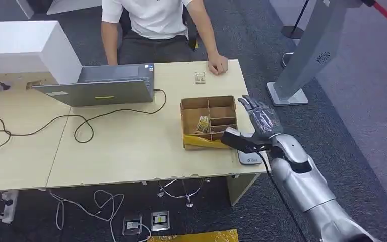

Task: Pass the card to the sensor for recognition and then transmit it.

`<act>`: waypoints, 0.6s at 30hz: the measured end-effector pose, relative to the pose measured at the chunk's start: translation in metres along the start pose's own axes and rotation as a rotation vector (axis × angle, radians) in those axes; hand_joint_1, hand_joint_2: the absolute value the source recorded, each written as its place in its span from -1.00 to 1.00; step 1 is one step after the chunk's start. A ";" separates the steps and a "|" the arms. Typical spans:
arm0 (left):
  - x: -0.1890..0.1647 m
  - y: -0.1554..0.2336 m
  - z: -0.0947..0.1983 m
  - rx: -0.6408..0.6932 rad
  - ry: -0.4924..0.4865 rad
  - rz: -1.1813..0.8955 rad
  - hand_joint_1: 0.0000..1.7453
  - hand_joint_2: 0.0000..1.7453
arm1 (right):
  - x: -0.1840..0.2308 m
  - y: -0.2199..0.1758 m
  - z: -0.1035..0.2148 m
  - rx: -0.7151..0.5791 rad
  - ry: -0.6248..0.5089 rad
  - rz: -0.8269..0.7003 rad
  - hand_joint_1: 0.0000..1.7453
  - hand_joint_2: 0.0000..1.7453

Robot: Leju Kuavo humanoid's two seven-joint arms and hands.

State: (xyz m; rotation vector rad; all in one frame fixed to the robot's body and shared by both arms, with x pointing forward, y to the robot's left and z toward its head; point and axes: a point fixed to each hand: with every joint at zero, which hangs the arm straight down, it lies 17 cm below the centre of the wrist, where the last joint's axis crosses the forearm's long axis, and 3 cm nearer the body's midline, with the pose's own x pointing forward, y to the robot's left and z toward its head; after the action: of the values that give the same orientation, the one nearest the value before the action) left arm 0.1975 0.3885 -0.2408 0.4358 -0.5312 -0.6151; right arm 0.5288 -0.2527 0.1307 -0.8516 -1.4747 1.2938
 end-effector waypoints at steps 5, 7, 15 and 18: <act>0.000 0.000 0.000 0.002 0.000 0.003 -1.00 -1.00 | 0.002 0.007 -0.001 0.012 -0.005 -0.008 -1.00 1.00; 0.000 0.000 0.000 0.002 0.000 0.003 -1.00 -1.00 | 0.002 0.007 -0.001 0.012 -0.005 -0.008 -1.00 1.00; -0.004 -0.002 0.002 0.005 0.012 0.017 -1.00 -1.00 | 0.013 0.024 -0.007 0.047 -0.024 -0.024 -1.00 1.00; -0.005 -0.003 0.002 0.004 0.014 0.021 -1.00 -1.00 | 0.016 0.028 -0.009 0.055 -0.030 -0.029 -1.00 1.00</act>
State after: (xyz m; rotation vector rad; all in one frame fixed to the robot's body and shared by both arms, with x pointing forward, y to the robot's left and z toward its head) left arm 0.1919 0.3892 -0.2424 0.4375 -0.5230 -0.5905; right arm 0.5297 -0.2295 0.1069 -0.7749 -1.4629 1.3246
